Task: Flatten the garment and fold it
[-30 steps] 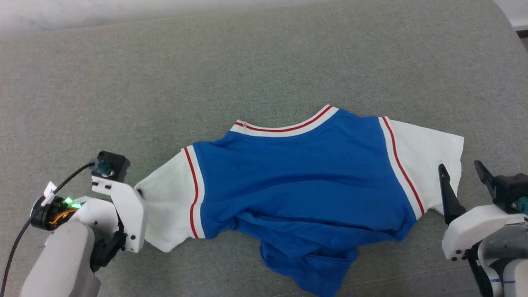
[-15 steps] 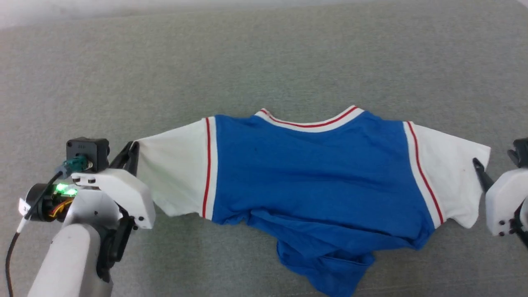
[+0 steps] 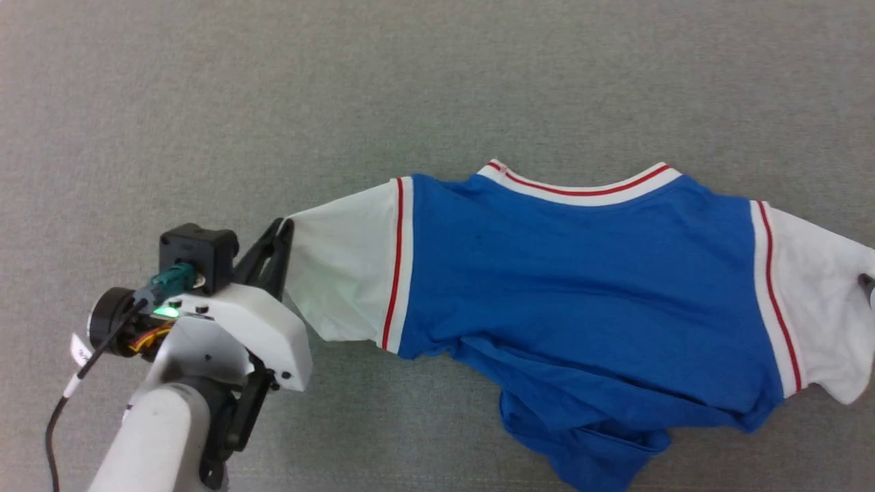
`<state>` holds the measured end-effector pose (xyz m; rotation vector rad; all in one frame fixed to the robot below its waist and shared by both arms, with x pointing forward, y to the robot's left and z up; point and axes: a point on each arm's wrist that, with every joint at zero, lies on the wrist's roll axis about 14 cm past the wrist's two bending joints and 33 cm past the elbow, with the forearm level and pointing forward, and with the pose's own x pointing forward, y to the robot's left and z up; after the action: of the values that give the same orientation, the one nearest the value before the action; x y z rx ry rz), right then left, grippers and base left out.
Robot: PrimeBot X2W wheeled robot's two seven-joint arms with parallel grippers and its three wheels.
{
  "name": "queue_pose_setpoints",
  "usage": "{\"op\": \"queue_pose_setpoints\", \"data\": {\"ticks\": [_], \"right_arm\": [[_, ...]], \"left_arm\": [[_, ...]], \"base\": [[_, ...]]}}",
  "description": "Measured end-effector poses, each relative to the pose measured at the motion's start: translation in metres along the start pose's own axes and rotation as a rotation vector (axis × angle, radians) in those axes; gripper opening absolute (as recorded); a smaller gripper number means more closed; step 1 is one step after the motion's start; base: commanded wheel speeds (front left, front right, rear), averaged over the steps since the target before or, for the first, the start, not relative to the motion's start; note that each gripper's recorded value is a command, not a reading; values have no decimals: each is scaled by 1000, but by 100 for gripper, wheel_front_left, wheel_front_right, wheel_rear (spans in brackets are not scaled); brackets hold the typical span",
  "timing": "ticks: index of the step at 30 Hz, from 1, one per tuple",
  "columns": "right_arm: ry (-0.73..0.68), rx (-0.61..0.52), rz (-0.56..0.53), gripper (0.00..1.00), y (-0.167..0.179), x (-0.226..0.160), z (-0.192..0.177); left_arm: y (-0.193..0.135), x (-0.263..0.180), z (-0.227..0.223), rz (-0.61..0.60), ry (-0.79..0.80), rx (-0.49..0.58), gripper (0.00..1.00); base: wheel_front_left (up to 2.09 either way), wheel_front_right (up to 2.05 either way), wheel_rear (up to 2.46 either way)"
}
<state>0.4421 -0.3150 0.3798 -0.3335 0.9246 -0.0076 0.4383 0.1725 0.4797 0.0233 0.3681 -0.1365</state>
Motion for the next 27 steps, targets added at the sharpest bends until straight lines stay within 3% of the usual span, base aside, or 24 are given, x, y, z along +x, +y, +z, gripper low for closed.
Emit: {"op": "queue_pose_setpoints", "data": {"ticks": [4, 5, 6, 7, 12, 17, 27], "right_arm": [[19, -43, 31, 100, 11, 12, 1], [21, -57, 39, 92, 14, 15, 0], [24, -72, 45, 36, 15, 16, 0], [25, -85, 53, 0, 17, 17, -1], [-42, -106, 76, 0, 23, 14, 6], [-208, -68, 32, 0, 6, -5, 36], [-727, -21, -130, 0, -51, -118, 142]], "left_arm": [[1, 1, -9, 5, 24, 1, 0], [1, 1, -11, 7, 30, 1, 0], [2, 1, -13, 7, 36, 0, 0], [2, 1, -14, 8, 41, 0, 0], [4, 1, -17, 14, 48, 0, 0], [7, -5, 1, 22, -16, -2, 0], [27, -40, 88, 82, -329, 19, 0]], "base": [[0, 0, 0], [0, 0, 0], [0, 0, 0], [0, 0, 0], [0, 0, 0], [0, 0, 0], [0, 0, 0]]}}
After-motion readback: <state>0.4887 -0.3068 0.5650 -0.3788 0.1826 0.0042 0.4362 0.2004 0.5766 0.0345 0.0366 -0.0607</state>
